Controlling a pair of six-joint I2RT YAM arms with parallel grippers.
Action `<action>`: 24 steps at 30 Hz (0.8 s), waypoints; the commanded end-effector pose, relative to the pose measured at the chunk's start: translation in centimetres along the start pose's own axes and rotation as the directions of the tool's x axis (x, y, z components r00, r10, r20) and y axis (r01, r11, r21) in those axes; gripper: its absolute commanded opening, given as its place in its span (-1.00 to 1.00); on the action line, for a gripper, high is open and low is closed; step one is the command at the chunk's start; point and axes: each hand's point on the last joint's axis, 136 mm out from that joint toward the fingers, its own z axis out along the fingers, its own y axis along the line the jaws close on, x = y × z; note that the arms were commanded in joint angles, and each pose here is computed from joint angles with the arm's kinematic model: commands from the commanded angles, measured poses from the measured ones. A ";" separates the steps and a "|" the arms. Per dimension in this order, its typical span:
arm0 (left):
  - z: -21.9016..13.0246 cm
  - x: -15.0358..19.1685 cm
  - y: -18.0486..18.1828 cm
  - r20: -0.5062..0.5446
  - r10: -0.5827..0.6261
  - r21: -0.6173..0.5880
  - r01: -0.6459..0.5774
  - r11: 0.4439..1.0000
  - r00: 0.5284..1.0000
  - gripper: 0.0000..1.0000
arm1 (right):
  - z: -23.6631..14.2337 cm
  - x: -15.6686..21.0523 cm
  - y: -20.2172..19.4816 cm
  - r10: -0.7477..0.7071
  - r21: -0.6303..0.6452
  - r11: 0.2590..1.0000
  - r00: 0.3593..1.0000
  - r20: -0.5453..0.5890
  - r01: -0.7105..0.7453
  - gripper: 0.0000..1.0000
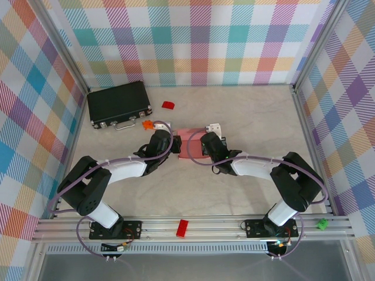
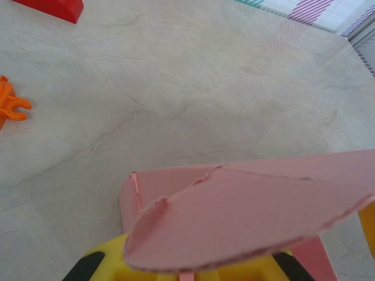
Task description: Fold the paper box
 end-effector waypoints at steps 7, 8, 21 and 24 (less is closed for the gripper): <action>-0.8 0.1 -0.7 0.020 -0.017 0.036 0.016 0.999 1.000 -0.81 | -0.3 1.6 0.6 -0.002 -0.012 1.000 0.999 -0.040 0.002 -0.82; -0.9 0.2 -0.7 0.020 -0.017 0.034 0.016 0.999 1.000 -0.82 | -0.3 1.6 0.6 -0.001 -0.010 1.000 0.999 -0.042 0.001 -0.81; -1.2 -0.1 -1.2 0.028 -0.025 0.062 0.023 0.998 0.999 -0.75 | -0.3 1.7 0.7 0.025 -0.001 1.000 0.998 -0.060 -0.025 -0.76; -1.2 -0.1 -1.3 0.026 -0.024 0.064 0.022 0.998 0.999 -0.75 | -0.3 1.7 0.7 0.031 -0.001 1.000 0.998 -0.059 -0.031 -0.75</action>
